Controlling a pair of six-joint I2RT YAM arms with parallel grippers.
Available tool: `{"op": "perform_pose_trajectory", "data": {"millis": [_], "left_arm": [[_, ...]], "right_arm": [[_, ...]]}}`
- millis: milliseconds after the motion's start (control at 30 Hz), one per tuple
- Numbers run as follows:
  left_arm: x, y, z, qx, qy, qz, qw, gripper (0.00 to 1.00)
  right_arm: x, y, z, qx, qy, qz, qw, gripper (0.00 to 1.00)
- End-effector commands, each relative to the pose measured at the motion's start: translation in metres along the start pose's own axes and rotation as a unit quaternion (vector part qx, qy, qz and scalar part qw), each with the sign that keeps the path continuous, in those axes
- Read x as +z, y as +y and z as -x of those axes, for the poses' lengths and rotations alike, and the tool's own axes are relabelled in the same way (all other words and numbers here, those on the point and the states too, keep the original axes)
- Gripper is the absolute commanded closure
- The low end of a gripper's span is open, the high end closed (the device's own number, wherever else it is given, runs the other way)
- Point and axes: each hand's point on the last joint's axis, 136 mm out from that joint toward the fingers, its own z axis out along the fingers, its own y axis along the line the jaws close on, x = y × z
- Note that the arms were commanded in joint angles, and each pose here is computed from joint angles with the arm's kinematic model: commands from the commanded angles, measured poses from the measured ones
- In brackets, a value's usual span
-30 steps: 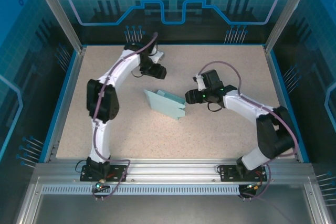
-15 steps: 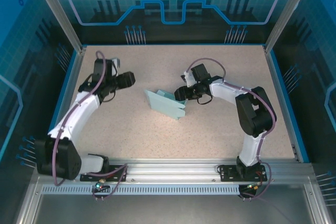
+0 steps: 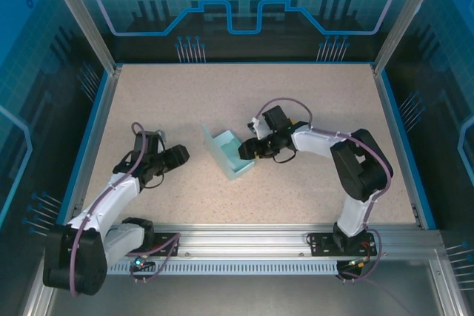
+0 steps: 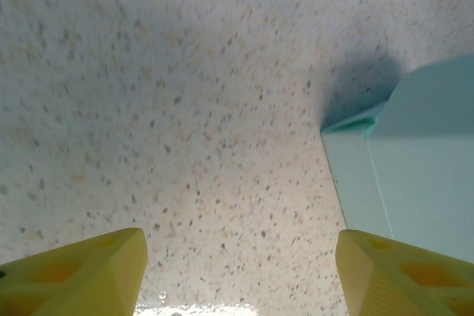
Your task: Fold the paper box
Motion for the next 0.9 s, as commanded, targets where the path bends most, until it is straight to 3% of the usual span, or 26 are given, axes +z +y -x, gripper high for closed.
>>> {"op": "perform_pose_trajectory", "data": {"millis": [0, 367, 867], "left_arm": [[0.005, -0.012, -0.008, -0.023, 0.011, -0.049, 0.998, 0.31], [0.05, -0.042, -0.02, -0.016, 0.075, -0.079, 0.994, 0.36], [0.11, -0.111, -0.01, 0.029, 0.111, -0.114, 0.987, 0.38]], "right_arm": [[-0.006, 0.027, 0.001, -0.01, -0.023, 0.026, 0.999, 0.36], [-0.041, -0.003, 0.01, 0.004, -0.071, -0.027, 0.997, 0.34], [-0.088, -0.057, 0.023, 0.025, -0.106, -0.091, 0.99, 0.34]]}}
